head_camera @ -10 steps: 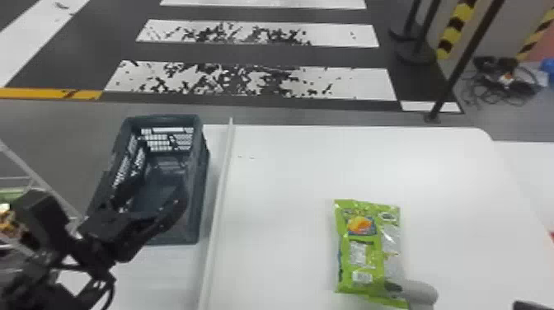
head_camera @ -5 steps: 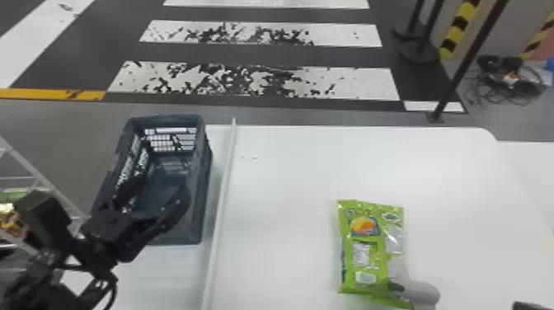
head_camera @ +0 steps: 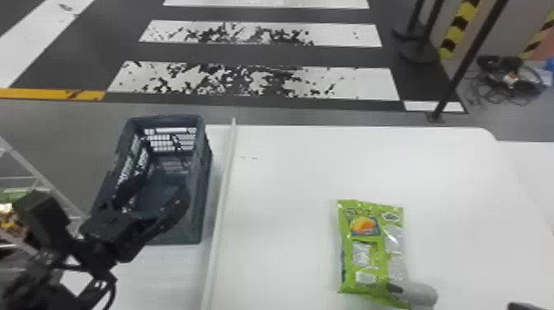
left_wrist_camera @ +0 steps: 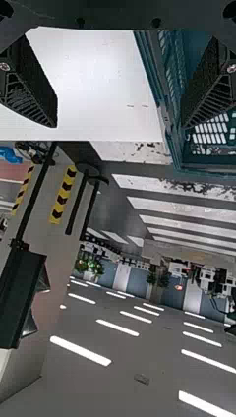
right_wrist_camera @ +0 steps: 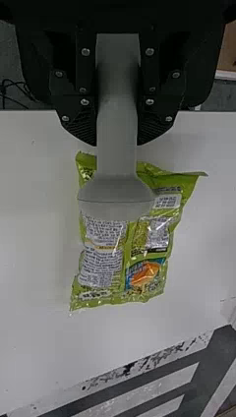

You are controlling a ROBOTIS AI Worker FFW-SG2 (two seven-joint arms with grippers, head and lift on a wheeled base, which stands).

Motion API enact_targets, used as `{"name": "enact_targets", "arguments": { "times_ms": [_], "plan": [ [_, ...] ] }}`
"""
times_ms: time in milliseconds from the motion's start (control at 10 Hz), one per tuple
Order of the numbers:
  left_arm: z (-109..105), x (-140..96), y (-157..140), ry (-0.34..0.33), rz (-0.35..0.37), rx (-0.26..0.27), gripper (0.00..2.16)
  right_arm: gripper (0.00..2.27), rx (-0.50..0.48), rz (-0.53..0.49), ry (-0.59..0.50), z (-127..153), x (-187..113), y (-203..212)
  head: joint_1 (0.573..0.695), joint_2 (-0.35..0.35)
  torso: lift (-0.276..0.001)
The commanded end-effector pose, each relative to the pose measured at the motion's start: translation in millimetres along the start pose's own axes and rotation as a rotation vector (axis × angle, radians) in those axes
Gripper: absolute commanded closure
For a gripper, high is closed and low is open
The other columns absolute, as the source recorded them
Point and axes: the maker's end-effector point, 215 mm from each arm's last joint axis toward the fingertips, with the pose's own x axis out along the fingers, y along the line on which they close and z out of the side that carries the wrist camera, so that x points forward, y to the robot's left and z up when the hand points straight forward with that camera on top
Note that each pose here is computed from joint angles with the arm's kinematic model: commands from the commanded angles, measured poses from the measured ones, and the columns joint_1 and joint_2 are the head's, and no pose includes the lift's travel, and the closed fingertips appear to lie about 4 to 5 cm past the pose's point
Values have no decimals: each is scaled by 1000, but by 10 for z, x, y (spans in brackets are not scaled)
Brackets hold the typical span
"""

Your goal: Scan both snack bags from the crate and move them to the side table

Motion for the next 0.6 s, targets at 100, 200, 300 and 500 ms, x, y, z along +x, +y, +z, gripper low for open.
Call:
{"name": "enact_targets", "arguments": {
  "times_ms": [100,200,300,500],
  "plan": [
    [17,-6,-5,-3,0,1,66,2253,-9,2,-5,3,16,13,695,27,-29],
    [24,-5,-9,-4,-1,2,66,2253,-11,6,-12,33,8,30,695,28,-29],
    [24,-5,-9,-4,-1,2,66,2253,-15,7,-19,70,-6,41,695,28,-29],
    [39,-7,-19,-6,-2,3,66,2253,-34,-18,-67,289,-33,-88,695,24,-29]
  ]
}}
